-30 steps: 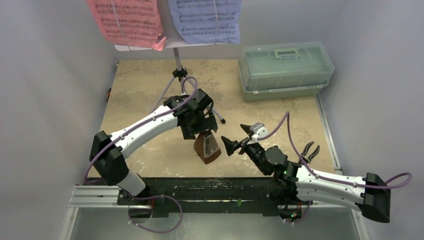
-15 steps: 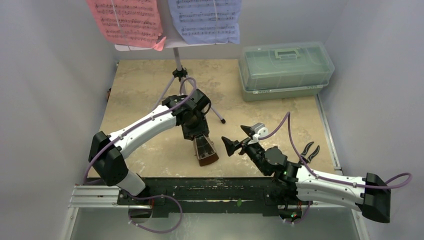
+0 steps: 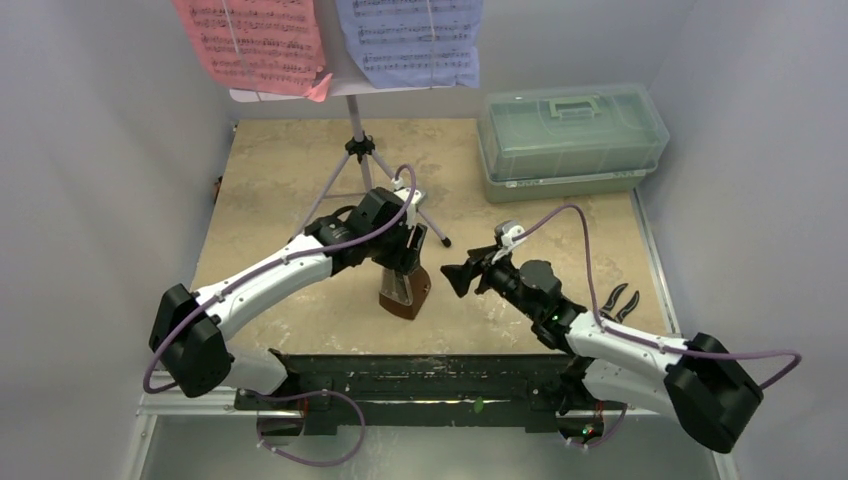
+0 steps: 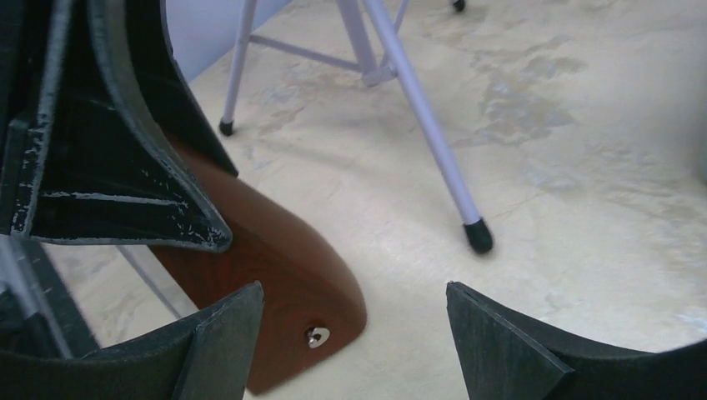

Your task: Set up the instrument practice props

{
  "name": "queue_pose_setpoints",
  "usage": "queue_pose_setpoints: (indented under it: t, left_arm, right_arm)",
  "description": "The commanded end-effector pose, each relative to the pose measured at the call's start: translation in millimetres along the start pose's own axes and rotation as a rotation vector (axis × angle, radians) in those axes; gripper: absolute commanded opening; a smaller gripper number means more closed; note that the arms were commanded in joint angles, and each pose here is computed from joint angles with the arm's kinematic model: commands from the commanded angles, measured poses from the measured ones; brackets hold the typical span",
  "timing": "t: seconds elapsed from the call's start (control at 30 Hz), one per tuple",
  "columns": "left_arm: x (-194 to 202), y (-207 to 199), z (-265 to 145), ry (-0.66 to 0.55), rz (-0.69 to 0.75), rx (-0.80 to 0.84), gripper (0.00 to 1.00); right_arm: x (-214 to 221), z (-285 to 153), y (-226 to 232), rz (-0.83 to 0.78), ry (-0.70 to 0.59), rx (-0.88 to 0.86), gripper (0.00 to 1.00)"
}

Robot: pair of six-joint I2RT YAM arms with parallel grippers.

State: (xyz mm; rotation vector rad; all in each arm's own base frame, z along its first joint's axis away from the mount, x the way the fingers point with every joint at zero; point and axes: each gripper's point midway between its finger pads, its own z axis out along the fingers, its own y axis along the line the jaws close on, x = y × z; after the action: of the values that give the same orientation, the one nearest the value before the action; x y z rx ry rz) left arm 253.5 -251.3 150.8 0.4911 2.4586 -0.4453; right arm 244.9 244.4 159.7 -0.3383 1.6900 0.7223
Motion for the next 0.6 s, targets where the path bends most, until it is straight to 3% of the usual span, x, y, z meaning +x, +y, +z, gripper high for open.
queue_pose_setpoints:
  t: [0.0,0.17,0.3,0.57]
  left_arm:
    - [-21,17,-4,-0.129,0.268,-0.024,0.00]
    - [-32,30,-19,-0.225,0.395,-0.084,0.00]
    - [-47,34,-41,-0.325,0.487,-0.168,0.00]
    - [-41,4,-43,-0.287,0.650,-0.231,0.00]
  right_arm:
    - [-3,0,46,0.168,0.048,-0.344,0.83]
    - [5,2,65,0.273,0.133,-0.575,0.82]
    - [24,16,73,0.369,0.193,-0.661,0.80]
    - [32,43,74,0.540,0.117,-0.736,0.70]
